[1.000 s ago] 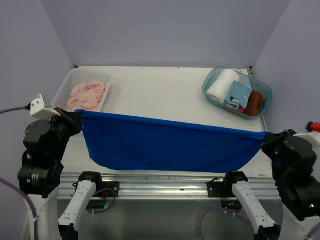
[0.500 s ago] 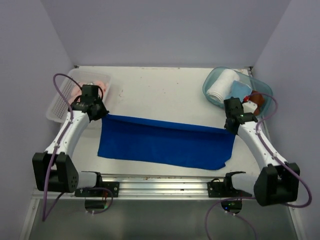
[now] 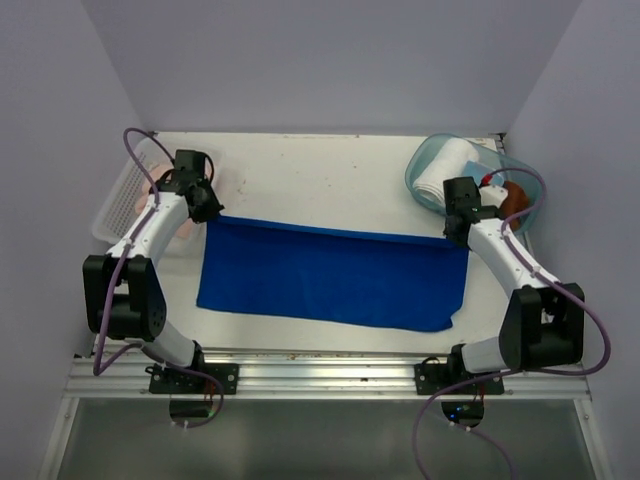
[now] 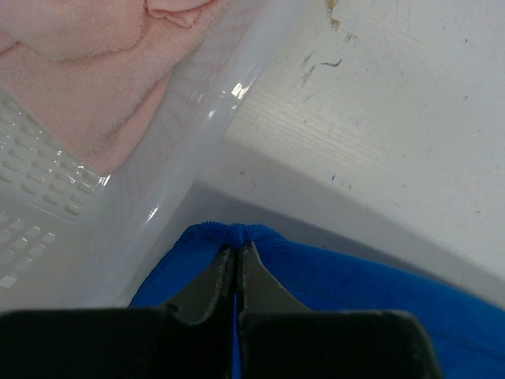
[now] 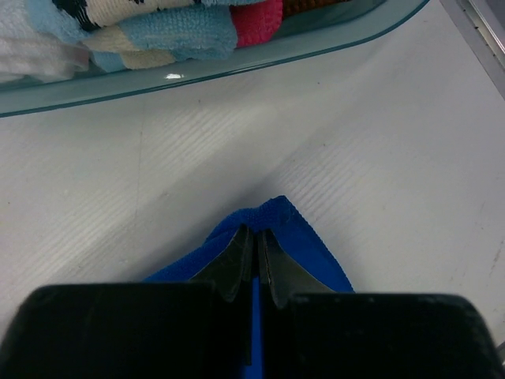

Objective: Roll the towels
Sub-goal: Flatten the towel, then fold the towel

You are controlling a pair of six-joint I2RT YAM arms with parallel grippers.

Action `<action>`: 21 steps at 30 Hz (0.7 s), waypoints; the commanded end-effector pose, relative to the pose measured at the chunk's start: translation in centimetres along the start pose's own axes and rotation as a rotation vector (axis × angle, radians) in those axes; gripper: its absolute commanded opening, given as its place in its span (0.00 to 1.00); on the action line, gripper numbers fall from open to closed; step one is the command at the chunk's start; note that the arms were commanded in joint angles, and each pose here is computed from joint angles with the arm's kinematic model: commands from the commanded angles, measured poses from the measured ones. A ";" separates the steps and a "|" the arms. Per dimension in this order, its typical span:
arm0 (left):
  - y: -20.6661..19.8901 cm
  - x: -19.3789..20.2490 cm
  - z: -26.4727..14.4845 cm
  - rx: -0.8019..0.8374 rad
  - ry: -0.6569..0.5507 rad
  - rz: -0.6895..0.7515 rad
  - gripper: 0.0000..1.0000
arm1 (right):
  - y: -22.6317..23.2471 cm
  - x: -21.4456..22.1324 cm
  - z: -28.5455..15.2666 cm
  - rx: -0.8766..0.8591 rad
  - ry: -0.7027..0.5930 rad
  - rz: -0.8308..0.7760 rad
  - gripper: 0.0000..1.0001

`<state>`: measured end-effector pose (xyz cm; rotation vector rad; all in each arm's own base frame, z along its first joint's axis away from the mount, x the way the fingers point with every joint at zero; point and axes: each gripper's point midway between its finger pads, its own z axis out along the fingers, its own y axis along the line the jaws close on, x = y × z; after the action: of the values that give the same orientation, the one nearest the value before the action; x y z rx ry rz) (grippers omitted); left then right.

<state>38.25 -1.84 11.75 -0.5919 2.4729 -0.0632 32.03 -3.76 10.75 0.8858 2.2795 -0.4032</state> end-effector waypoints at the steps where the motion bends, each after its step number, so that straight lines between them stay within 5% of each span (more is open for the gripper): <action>1: 0.1 -3.2 -2.0 0.025 -0.108 -0.005 0.00 | -0.6 -2.2 -1.4 -0.019 -0.076 0.042 0.00; 21: -2.8 -4.9 -1.5 0.136 -0.101 0.000 0.00 | 1.0 -6.4 -1.2 -0.087 -0.118 0.073 0.00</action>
<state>40.24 -2.73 13.44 -0.5719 2.4298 -0.1812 34.89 -5.36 13.32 0.8919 2.1990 -0.3497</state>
